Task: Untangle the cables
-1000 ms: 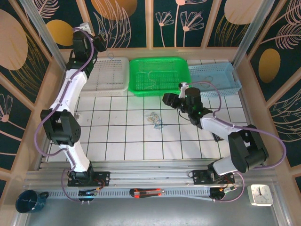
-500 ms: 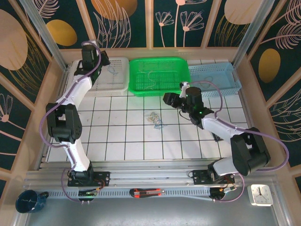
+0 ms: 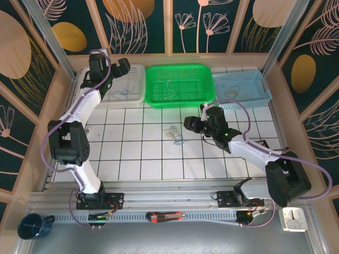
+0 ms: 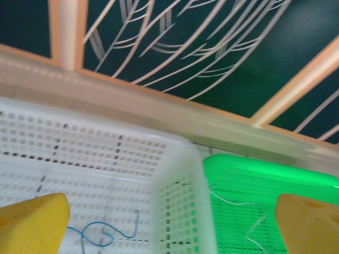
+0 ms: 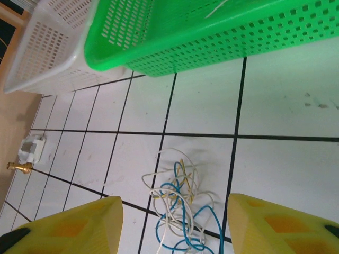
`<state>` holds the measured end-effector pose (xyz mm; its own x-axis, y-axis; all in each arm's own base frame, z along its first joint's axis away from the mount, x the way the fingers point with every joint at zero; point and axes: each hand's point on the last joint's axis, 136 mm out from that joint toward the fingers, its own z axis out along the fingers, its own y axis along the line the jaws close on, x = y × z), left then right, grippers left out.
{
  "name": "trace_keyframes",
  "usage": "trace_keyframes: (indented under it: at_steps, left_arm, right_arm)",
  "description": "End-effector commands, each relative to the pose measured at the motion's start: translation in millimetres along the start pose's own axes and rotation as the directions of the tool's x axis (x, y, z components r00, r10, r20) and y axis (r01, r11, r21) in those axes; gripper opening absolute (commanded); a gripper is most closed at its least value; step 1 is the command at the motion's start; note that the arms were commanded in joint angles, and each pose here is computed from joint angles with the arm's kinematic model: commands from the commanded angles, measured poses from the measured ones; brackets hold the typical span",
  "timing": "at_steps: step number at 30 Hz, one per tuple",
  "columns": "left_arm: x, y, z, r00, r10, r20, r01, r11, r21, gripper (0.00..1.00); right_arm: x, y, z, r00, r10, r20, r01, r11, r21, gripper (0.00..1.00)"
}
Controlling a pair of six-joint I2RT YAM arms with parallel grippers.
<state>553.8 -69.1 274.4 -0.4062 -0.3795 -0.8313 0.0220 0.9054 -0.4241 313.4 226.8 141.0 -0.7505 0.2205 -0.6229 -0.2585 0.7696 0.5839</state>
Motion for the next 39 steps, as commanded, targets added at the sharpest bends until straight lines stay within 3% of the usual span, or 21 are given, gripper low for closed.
trace_keyframes:
  at_steps: [1,12,17,21,31,39]
  left_arm:
    - [8.4,-27.6,-24.7,0.998,-0.038,-0.049,0.045,0.989,0.142,0.99]
    - [113.0,-90.1,-93.2,0.989,-0.055,-0.138,0.094,0.951,0.295,0.99]
    - [171.0,-97.5,-103.3,0.978,-0.055,-0.2,0.115,0.945,0.306,0.99]
    - [197.6,-96.9,-106.6,0.971,-0.056,-0.233,0.126,0.946,0.3,0.99]
    - [217.8,-93.9,-110.4,0.963,-0.058,-0.261,0.14,0.941,0.307,0.99]
    - [221.9,-95.9,-109.5,0.961,-0.048,-0.271,0.138,0.937,0.322,0.99]
  right_arm:
    - [20.5,-12.5,-4.0,0.999,0.013,-0.05,-0.011,0.999,0.038,0.54]
    - [71.9,-26.7,-2.4,0.987,0.12,-0.107,-0.119,0.993,0.015,0.52]
    - [82.4,-25.2,2.4,0.983,0.148,-0.109,-0.151,0.988,-0.022,0.48]
    - [87.8,-19.4,10.8,0.982,0.139,-0.126,-0.144,0.989,-0.03,0.47]
    - [88.0,-18.8,27.6,0.982,0.126,-0.138,-0.13,0.991,-0.017,0.41]
    - [85.9,-21.4,29.0,0.984,0.126,-0.127,-0.128,0.992,-0.001,0.28]
